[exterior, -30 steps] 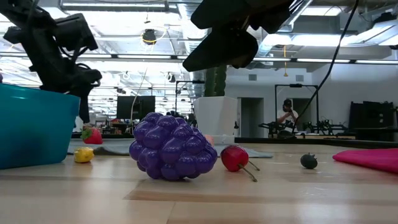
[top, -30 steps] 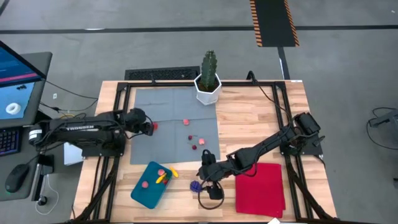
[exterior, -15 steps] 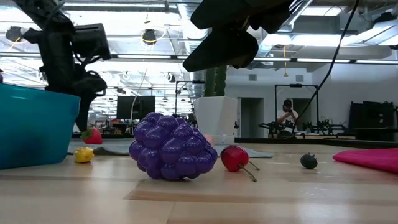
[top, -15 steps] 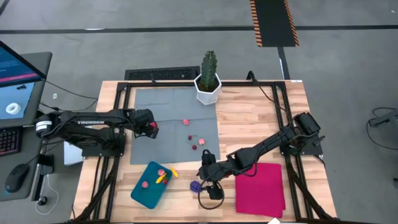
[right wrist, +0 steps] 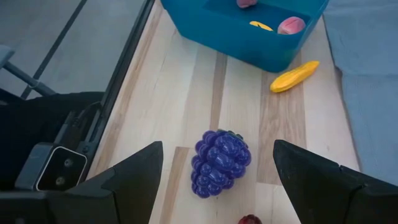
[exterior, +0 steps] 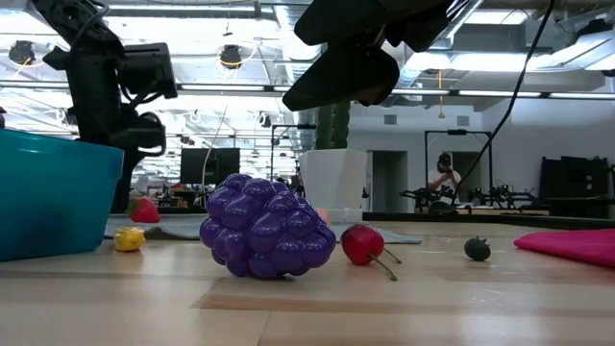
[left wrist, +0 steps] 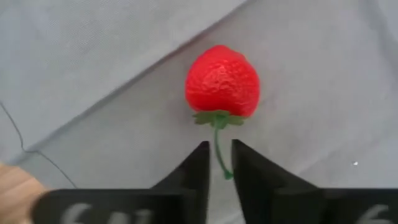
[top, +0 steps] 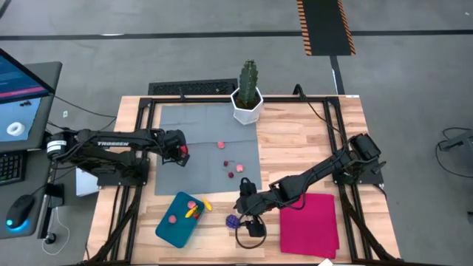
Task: Pick and placing Produce into tupperware
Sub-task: Put the strawberry into the blue bin
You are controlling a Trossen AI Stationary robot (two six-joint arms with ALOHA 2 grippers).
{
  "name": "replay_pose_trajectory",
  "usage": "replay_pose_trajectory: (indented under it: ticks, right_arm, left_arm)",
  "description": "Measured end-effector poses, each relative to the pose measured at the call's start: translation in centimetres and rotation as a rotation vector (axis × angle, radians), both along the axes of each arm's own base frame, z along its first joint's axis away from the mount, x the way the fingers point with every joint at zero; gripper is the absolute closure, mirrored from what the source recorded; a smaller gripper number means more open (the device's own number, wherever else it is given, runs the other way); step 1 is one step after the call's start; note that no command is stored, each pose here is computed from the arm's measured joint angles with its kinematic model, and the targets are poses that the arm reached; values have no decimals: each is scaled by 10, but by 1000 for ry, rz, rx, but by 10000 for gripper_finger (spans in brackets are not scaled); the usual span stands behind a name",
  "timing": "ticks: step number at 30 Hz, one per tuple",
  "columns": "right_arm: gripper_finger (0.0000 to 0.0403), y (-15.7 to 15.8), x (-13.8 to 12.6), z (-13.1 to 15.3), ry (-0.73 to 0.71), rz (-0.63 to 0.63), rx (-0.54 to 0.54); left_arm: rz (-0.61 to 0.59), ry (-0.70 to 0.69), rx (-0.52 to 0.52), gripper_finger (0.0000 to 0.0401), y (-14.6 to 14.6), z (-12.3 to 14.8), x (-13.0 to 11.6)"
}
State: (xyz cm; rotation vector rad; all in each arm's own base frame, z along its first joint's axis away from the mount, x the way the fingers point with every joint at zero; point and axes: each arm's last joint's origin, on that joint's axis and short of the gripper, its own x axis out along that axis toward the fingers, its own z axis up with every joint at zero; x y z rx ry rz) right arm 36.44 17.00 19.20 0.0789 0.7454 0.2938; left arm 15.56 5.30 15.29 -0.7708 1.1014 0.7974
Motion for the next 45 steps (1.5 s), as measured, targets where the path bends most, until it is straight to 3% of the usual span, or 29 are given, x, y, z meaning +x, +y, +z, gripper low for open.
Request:
replay_pose_trajectory:
  ticks: [3, 8, 14, 19, 26, 29, 34, 38, 45]
  right_arm:
    - [75, 0, 0, 0, 1, 0, -1]
    - [75, 0, 0, 0, 1, -2, -2]
    - [75, -1, -1, -2, 20, -1, -14]
    - [85, -3, -5, -11, 6, 22, -37]
    - [100, -14, -9, -26, 15, 19, -44]
    - [100, -19, -6, -26, -9, 37, -7]
    - [101, -32, -3, -4, -97, 110, 50]
    - [101, -52, -21, 22, -236, 126, 33]
    - [101, -92, -91, 44, -484, 75, 64]
  left_arm:
    - [-22, -4, 14, 394, 0, 0, 1]
    - [-75, -13, 63, 399, 2, 6, 4]
    - [-177, -48, 138, 401, 0, 35, 14]
    - [-272, -205, 202, 401, -15, 69, 15]
    - [-353, -479, 272, 401, -43, 105, -12]
    - [-387, -624, 297, 401, -53, 120, -24]
    - [-417, -731, 320, 401, -65, 130, -41]
    - [-453, -771, 331, 401, -74, 133, -48]
    - [-529, -807, 347, 401, -87, 134, -50]
